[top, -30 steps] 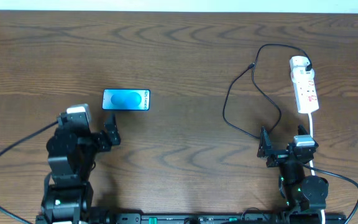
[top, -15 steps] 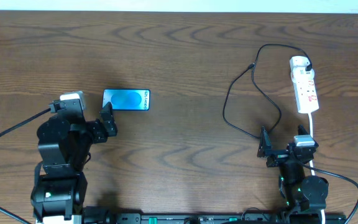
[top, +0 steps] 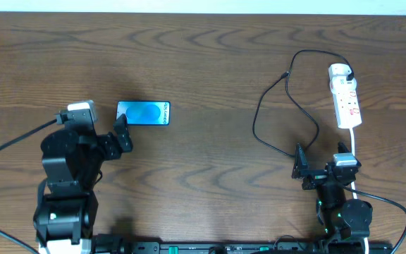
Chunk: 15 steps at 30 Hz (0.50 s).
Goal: Plug charger to phone and switch on socket
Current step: 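Move the left gripper forward over the blue phone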
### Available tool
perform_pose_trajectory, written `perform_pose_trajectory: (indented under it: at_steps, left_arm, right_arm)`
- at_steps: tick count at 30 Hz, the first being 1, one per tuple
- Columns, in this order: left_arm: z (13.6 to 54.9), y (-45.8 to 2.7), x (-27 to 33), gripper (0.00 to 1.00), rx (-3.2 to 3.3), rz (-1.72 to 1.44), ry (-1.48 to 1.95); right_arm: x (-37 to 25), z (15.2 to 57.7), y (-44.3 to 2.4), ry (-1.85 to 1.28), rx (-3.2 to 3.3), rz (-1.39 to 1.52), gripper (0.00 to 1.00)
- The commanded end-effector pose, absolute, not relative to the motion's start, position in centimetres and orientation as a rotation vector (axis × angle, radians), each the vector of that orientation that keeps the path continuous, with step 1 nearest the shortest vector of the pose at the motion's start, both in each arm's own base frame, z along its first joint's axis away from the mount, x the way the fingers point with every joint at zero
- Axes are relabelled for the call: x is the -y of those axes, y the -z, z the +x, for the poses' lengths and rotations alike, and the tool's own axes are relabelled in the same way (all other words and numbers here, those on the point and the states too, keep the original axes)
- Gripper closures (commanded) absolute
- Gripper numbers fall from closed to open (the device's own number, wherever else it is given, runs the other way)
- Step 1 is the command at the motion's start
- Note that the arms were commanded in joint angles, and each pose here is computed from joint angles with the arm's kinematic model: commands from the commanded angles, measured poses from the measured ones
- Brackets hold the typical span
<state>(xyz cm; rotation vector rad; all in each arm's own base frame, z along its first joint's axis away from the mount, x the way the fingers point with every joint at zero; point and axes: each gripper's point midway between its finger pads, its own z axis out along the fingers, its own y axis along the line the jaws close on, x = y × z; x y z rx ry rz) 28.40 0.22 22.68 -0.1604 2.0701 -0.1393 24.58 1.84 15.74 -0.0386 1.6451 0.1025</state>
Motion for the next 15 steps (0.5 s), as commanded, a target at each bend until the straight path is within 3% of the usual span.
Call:
perform_pose_trajectory:
  at_steps: [1, 15]
  left_arm:
    - [29.2, -24.1, -0.1, 0.01, -2.074, -0.165, 0.157]
    - [30.7, -23.6, 2.5, 0.02, -2.158, -0.086, 0.327]
  right_arm:
    - [-1.8, 24.6, -15.6, -0.096, -1.649, -0.040, 0.01]
    - [-1.8, 24.6, -15.6, -0.096, -1.649, -0.040, 0.01]
